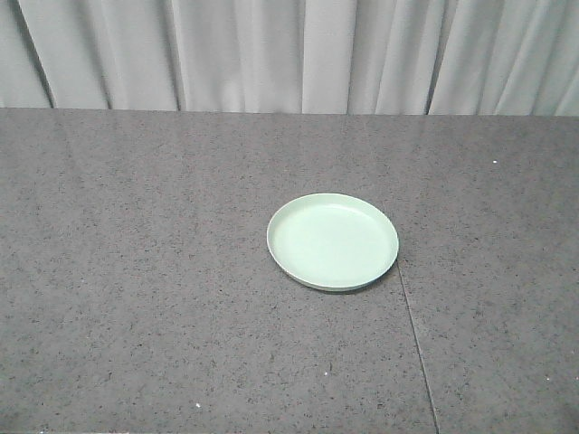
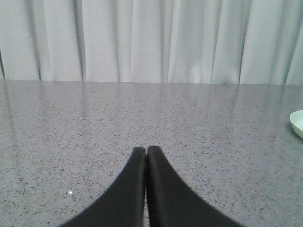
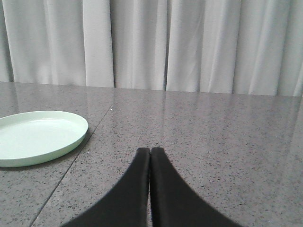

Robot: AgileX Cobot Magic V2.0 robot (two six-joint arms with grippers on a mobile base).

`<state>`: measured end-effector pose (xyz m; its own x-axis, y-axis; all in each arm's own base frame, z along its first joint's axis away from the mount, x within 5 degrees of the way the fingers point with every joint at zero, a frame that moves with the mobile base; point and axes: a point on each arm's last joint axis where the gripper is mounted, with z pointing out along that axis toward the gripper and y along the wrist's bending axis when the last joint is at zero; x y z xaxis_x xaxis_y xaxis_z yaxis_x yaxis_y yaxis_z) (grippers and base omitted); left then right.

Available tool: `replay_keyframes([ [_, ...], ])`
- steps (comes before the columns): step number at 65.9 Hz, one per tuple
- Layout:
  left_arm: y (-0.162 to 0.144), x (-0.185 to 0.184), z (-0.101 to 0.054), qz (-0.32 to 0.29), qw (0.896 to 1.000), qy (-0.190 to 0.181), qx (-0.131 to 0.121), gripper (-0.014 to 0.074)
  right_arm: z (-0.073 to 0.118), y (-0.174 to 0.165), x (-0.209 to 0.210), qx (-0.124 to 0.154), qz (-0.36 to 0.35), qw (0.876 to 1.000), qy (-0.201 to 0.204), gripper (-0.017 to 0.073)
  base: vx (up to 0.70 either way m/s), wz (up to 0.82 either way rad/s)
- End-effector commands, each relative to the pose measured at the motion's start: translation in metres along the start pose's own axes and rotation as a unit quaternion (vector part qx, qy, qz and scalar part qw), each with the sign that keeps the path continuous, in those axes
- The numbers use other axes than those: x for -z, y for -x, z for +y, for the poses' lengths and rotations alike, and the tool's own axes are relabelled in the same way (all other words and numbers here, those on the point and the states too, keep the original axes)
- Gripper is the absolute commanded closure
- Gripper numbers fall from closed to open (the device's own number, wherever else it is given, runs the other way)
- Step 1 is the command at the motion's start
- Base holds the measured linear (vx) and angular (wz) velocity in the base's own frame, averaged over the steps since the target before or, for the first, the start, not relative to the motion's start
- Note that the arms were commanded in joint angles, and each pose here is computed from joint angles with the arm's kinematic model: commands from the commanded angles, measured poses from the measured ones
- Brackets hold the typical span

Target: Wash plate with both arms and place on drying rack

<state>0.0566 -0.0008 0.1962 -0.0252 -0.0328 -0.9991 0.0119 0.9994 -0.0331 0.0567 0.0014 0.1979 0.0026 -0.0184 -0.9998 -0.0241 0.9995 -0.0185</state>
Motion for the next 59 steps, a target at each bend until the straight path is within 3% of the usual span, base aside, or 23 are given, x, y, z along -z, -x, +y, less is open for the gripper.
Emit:
replay_keyframes([
  [1,0.016,0.003,-0.001,-0.056,0.998,-0.005,0.007,0.0601,-0.001,0.007,0.001,0.002,-0.042,0.999,-0.004,0.0566,0.0,0.0],
  [10,0.016,0.003,-0.001,-0.056,0.998,-0.005,0.007,0.0601,-0.001,0.014,0.002,0.002,-0.063,0.998,-0.004,0.0565,0.0,0.0],
  [22,0.016,0.003,-0.001,-0.056,0.998,-0.005,0.007,0.0601,-0.001,0.061,0.007,0.003,-0.061,0.998,-0.003,0.0564,0.0,0.0],
  [41,0.016,0.003,-0.001,-0.056,0.998,-0.005,0.007,0.0601,-0.002,0.136,-0.006,0.001,0.049,0.999,0.003,0.0564,0.0,0.0],
  [52,0.016,0.003,-0.001,-0.056,0.998,-0.005,0.007,0.0601,-0.002,0.157,-0.026,0.001,0.139,0.99,0.007,0.0553,0.0,0.0],
  [59,0.016,0.003,-0.001,-0.056,0.998,-0.005,0.007,0.0601,-0.002,0.163,-0.044,0.007,0.193,0.981,0.01,0.0501,0.0,0.0],
])
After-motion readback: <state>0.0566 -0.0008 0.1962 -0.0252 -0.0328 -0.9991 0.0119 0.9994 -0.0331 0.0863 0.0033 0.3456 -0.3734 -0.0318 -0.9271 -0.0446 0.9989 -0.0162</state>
